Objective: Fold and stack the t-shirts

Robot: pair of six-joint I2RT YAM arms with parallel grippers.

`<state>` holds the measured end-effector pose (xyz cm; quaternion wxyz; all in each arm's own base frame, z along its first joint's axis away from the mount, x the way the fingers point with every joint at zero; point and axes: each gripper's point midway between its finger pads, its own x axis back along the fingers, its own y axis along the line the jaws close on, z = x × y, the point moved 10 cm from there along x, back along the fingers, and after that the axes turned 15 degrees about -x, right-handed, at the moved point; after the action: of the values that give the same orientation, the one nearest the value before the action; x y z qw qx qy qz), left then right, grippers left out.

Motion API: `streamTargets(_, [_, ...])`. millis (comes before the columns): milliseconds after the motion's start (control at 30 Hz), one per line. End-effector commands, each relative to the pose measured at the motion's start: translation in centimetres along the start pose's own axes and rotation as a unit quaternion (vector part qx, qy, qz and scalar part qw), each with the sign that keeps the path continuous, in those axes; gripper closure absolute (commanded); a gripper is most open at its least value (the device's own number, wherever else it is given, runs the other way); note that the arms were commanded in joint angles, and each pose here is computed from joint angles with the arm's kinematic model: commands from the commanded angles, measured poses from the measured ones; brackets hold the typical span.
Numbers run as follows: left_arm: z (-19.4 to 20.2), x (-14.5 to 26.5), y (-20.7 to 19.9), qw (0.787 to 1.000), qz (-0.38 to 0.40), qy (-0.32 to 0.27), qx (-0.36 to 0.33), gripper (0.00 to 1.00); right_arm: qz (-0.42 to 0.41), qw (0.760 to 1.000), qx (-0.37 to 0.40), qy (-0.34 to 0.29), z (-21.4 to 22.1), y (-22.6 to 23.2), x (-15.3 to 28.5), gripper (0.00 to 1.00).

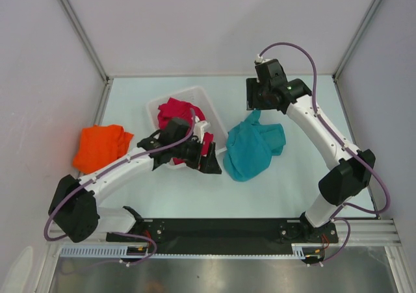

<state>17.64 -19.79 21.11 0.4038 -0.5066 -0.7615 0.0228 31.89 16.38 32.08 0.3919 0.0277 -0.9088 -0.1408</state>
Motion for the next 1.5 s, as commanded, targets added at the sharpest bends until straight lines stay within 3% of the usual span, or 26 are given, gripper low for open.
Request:
streamTargets(0, [0.7, -1.7, -0.6, 1.000, -0.008, 0.007, -0.002, 0.00, -0.016, 1.000, -0.003, -0.025, -0.6, -0.2, 1.2, 0.41])
streamTargets(333, [2.3, -4.8, 1.6, 0.993, -0.076, 0.066, 0.058, 0.00, -0.010, 1.000, -0.006, -0.027, -0.5, -1.4, 1.7, 0.42])
streamTargets(600, [3.2, -6.0, 4.4, 0.966, -0.186, 0.119, 0.137, 0.00, -0.006, 0.999, -0.011, -0.035, -0.6, -2.4, 2.9, 0.42])
streamTargets(933, [2.4, 0.0, 11.5, 0.927, -0.263, 0.031, 0.265, 0.00, -0.004, 0.999, -0.018, -0.049, -1.1, -3.7, 4.8, 0.42])
streamTargets(1233, [0.6, 6.7, 17.2, 0.890, -0.313, -0.050, 0.327, 0.00, 0.007, 0.999, -0.017, -0.051, -1.1, -4.7, 5.6, 0.42])
streamTargets(1333, [-0.5, 7.5, 16.8, 0.896, -0.306, -0.060, 0.315, 0.00, 0.008, 0.999, -0.018, -0.049, -1.1, -4.9, 5.6, 0.43])
streamTargets(1467, [-2.1, 7.4, 13.6, 0.928, -0.260, -0.079, 0.257, 0.00, 0.007, 0.999, -0.019, -0.046, -1.0, -5.0, 5.4, 0.43])
